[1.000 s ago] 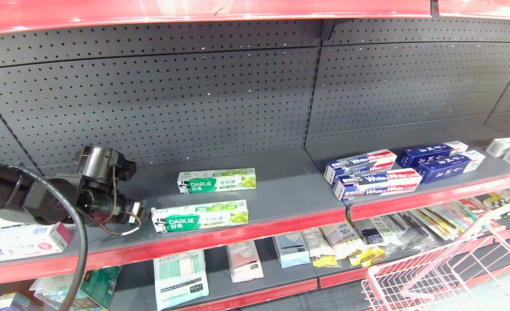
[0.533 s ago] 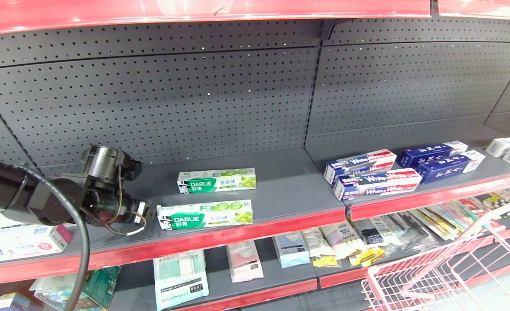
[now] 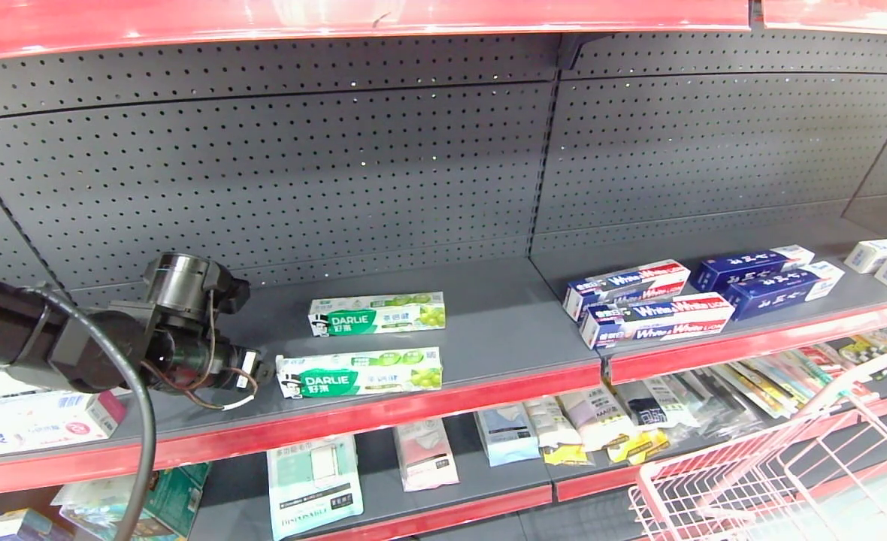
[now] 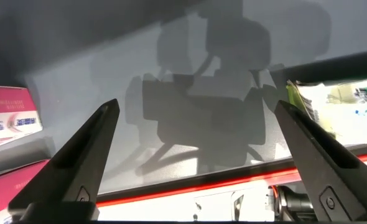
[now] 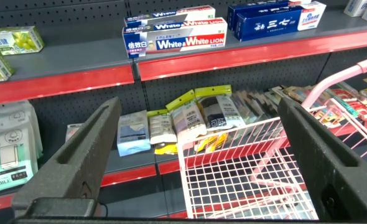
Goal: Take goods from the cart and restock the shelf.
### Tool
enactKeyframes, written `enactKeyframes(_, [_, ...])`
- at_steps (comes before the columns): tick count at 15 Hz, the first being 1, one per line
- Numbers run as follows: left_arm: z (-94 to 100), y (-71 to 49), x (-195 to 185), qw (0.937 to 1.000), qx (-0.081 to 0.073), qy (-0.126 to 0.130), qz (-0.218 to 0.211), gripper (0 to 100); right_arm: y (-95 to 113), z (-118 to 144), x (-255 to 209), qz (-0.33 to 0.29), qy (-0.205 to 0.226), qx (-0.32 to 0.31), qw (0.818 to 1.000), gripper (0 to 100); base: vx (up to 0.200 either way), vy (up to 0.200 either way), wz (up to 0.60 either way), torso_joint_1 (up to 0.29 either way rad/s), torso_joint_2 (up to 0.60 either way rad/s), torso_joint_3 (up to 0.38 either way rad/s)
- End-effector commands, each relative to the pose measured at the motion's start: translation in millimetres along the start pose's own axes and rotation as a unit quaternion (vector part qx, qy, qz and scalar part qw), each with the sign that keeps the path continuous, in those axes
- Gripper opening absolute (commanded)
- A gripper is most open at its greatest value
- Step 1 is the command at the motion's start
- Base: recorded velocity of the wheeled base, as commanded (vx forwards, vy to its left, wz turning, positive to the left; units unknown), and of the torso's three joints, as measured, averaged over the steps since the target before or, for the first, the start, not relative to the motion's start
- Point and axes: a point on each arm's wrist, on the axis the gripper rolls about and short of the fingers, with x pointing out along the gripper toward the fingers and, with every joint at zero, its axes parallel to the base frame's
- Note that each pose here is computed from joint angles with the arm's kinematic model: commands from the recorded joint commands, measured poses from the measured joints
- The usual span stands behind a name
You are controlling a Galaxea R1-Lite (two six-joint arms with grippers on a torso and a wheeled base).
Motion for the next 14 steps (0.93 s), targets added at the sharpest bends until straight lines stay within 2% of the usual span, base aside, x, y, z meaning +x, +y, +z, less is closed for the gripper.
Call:
enactKeyframes(1, [0.6,-3.9,-2,1.0,-0.004,-0.003,-0.004,100,0,0,0,0.001,0.0,0.0,1.0,100,0.0,0.0,0.0,0.0,0.0,0.0])
enactKeyframes(7, [1.1,-5.1,-3,1.0,-0.007,-0.005,-0.005,100,0,0,0,0.001,0.0,0.0,1.0,100,0.0,0.0,0.0,0.0,0.0,0.0])
enactKeyframes(9, [7.0,-1.0,-9,0.9997,-0.012,-0.02,-0.003,100,0,0,0,0.0,0.0,0.0,1.0,100,0.0,0.0,0.0,0.0,0.0,0.0])
enactKeyframes(10, [7.0,-1.0,-9,0.9997,-0.012,-0.02,-0.003,100,0,0,0,0.0,0.0,0.0,1.0,100,0.0,0.0,0.0,0.0,0.0,0.0])
enactKeyframes(11, [29.4,11.7,-18,0.998,-0.028,-0.056,0.007,100,0,0,0,0.0,0.0,0.0,1.0,100,0.0,0.0,0.0,0.0,0.0,0.0])
enactKeyframes(12, [38.5,12.9,-18,0.9973,-0.031,-0.067,0.007,100,0,0,0,0.0,0.0,0.0,1.0,100,0.0,0.0,0.0,0.0,0.0,0.0])
enactKeyframes(14, [42.3,8.1,-7,0.9975,-0.03,-0.063,0.003,100,0,0,0,0.0,0.0,0.0,1.0,100,0.0,0.0,0.0,0.0,0.0,0.0])
